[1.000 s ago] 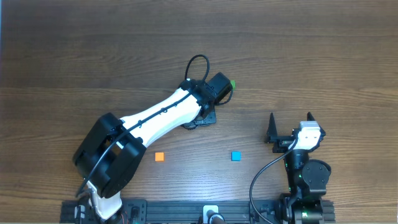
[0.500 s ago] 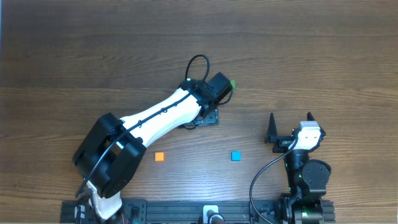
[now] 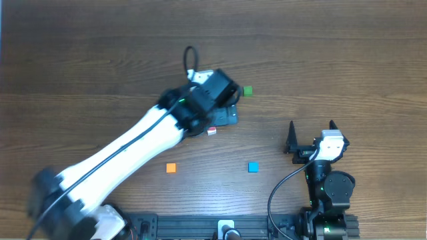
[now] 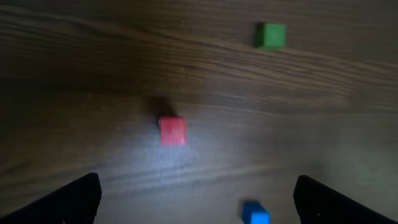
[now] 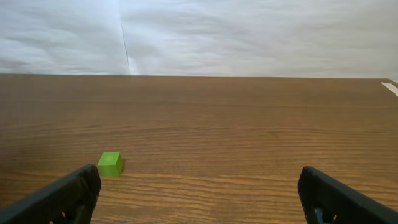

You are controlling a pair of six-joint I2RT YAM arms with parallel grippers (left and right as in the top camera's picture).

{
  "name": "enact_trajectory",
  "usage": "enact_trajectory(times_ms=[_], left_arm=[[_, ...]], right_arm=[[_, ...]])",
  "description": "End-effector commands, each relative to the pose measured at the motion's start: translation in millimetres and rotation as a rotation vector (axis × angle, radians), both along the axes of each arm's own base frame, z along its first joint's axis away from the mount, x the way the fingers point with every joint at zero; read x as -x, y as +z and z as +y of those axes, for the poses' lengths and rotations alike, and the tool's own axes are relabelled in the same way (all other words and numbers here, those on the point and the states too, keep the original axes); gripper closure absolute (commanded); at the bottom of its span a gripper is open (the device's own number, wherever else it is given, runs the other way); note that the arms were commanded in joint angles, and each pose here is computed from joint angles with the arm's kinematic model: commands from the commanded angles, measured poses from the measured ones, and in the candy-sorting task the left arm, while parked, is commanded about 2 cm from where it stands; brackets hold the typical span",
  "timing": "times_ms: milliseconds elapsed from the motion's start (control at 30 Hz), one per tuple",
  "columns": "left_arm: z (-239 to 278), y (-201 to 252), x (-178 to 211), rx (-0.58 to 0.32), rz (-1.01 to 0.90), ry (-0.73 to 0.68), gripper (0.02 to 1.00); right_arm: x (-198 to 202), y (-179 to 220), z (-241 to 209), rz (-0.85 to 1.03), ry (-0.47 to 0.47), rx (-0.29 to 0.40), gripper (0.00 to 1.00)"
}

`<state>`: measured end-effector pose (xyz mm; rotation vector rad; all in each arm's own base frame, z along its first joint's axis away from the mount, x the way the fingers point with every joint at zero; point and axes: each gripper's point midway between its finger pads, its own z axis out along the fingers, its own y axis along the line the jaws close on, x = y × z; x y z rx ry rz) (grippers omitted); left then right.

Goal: Stack Cubes

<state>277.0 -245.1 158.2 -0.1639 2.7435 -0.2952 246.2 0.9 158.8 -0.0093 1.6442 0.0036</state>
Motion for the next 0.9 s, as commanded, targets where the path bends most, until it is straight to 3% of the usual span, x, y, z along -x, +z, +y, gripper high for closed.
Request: enact_trajectory(times_ms=[33,367,700,900], left_arm=[[34,16,46,-0.021,-0.010,-0.041,0.018],[113,-98,125,-0.151,0.178,0.015,0.020],[105,-118,118,-0.134,0.166,0.013,0.099],[103,-137,115,-0.182,0.204,0.016,0.137]], right_arm=[[0,-2,-4,0.000,-0.018,0.005,0.007],[0,-2,-4,0.000,-0.018,0.005,0.007],[0,-2,-4,0.000,-0.018,0.005,0.007],[0,-2,-4,0.000,-0.018,0.005,0.009]])
